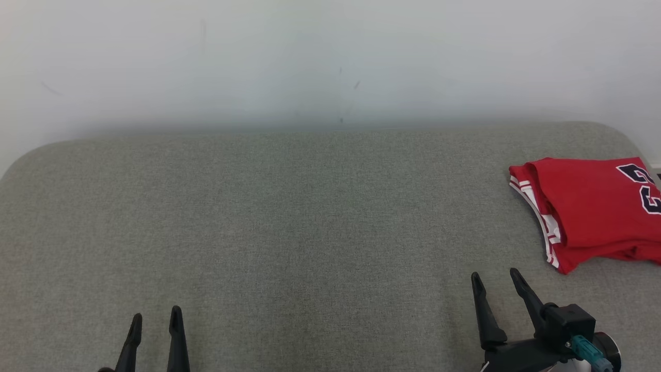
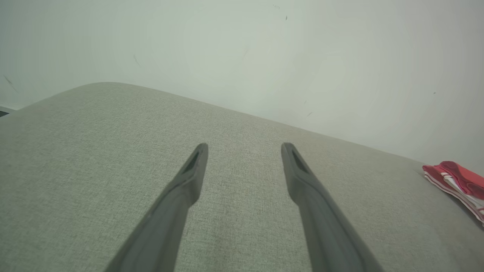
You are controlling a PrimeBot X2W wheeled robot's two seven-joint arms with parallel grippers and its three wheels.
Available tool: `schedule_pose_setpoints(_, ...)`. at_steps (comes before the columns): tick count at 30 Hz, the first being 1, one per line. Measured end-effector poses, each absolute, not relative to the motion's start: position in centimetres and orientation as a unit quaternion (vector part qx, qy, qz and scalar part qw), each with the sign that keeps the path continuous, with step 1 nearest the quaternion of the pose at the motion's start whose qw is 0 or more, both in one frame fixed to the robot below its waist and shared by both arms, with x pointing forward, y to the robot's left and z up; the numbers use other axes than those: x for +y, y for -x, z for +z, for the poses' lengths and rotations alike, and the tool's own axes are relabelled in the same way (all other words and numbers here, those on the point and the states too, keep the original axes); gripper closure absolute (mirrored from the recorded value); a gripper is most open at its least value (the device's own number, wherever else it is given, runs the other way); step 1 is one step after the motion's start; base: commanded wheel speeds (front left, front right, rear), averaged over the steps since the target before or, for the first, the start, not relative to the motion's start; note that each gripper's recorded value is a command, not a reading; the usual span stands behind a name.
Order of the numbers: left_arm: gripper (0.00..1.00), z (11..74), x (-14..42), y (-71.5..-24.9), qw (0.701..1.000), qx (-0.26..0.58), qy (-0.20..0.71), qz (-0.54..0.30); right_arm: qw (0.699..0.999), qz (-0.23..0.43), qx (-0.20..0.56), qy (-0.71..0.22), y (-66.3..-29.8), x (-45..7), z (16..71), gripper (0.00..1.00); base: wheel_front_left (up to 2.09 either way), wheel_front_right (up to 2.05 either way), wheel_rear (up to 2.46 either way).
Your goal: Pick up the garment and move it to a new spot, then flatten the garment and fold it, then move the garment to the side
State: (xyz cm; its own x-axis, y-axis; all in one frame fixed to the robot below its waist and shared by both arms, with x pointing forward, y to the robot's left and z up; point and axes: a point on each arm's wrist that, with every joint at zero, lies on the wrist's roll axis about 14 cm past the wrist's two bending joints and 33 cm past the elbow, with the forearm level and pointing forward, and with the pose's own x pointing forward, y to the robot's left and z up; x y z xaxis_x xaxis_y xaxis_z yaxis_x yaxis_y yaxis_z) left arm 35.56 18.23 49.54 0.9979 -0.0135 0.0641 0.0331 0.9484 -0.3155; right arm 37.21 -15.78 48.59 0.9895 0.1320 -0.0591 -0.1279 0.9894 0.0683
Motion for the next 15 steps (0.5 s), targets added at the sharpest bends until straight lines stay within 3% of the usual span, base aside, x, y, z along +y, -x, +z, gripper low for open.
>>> schedule_pose_setpoints(6,0.00,49.4,18.3,-35.6,0.987,-0.029,0.159,-0.011,0.997,0.068,0.033,-0.033,-37.3,-15.6,48.6,0.00,0.00,0.00,0.00)
schedule_pose_setpoints(7,1.00,49.3,18.2,-35.5,0.987,-0.027,0.159,-0.011,0.997,0.068,0.035,-0.033,-37.3,-15.5,48.4,1.00,0.00,0.00,0.00)
schedule_pose_setpoints(15,1.00,46.7,18.3,-34.7,0.984,0.016,0.175,0.001,0.993,0.060,0.090,-0.051,-35.7,-15.8,45.0,1.00,0.00,0.00,0.00)
